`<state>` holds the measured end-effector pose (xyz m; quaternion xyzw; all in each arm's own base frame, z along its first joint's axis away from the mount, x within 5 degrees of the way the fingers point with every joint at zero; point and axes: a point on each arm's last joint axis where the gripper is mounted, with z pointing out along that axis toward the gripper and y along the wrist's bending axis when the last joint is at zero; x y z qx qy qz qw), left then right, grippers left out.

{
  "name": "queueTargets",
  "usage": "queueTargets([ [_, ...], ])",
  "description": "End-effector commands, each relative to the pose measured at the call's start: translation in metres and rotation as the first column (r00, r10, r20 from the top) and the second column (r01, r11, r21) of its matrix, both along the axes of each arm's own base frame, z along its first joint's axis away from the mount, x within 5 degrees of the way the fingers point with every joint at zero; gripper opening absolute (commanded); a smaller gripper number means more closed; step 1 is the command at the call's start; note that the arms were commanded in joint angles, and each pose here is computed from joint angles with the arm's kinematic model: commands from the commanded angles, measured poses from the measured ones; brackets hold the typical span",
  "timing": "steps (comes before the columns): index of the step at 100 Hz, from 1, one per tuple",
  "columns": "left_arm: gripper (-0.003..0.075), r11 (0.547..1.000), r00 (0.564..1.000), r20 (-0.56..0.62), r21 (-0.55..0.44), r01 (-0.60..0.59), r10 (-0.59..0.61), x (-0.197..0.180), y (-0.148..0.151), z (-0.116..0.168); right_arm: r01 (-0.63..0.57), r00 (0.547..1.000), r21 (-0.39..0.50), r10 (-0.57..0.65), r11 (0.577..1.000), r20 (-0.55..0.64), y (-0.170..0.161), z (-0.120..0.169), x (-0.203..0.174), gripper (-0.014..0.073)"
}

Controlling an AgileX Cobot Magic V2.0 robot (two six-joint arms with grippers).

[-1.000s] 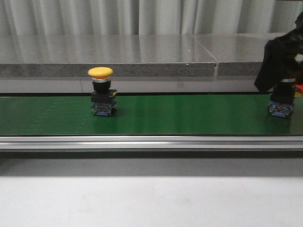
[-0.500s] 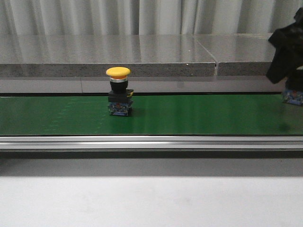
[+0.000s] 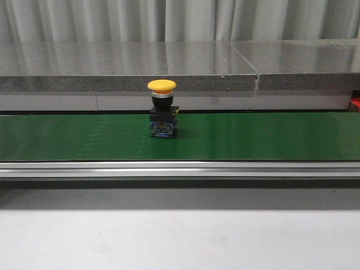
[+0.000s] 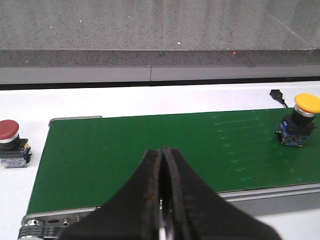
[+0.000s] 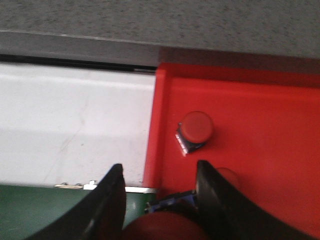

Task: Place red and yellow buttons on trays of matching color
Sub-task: 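Carry the red button into the red tray with the right gripper, then open the right gripper and raise it from the red tray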

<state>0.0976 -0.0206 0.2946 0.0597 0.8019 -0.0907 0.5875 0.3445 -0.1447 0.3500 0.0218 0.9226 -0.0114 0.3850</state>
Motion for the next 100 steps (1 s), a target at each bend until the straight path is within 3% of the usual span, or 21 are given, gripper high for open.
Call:
queueTargets([
  [1, -0.0019, 0.999, 0.997, 0.080, -0.035, -0.018, 0.021, 0.002, 0.001, 0.014, 0.055, 0.994, -0.018, -0.053, 0.998, 0.098, -0.018, 0.021, 0.000, 0.0099],
  [34, -0.0019, 0.999, 0.997, 0.080, -0.035, -0.018, 0.021, 0.002, 0.001, 0.014, 0.128, 0.989, 0.015, -0.129, 0.992, 0.068, -0.076, -0.017, 0.041, 0.0099],
  [100, -0.0019, 0.999, 0.997, 0.080, -0.035, -0.018, 0.021, 0.002, 0.001, 0.014, 0.134, 0.988, 0.096, -0.140, 0.986, 0.062, -0.113, -0.082, 0.103, 0.0099],
])
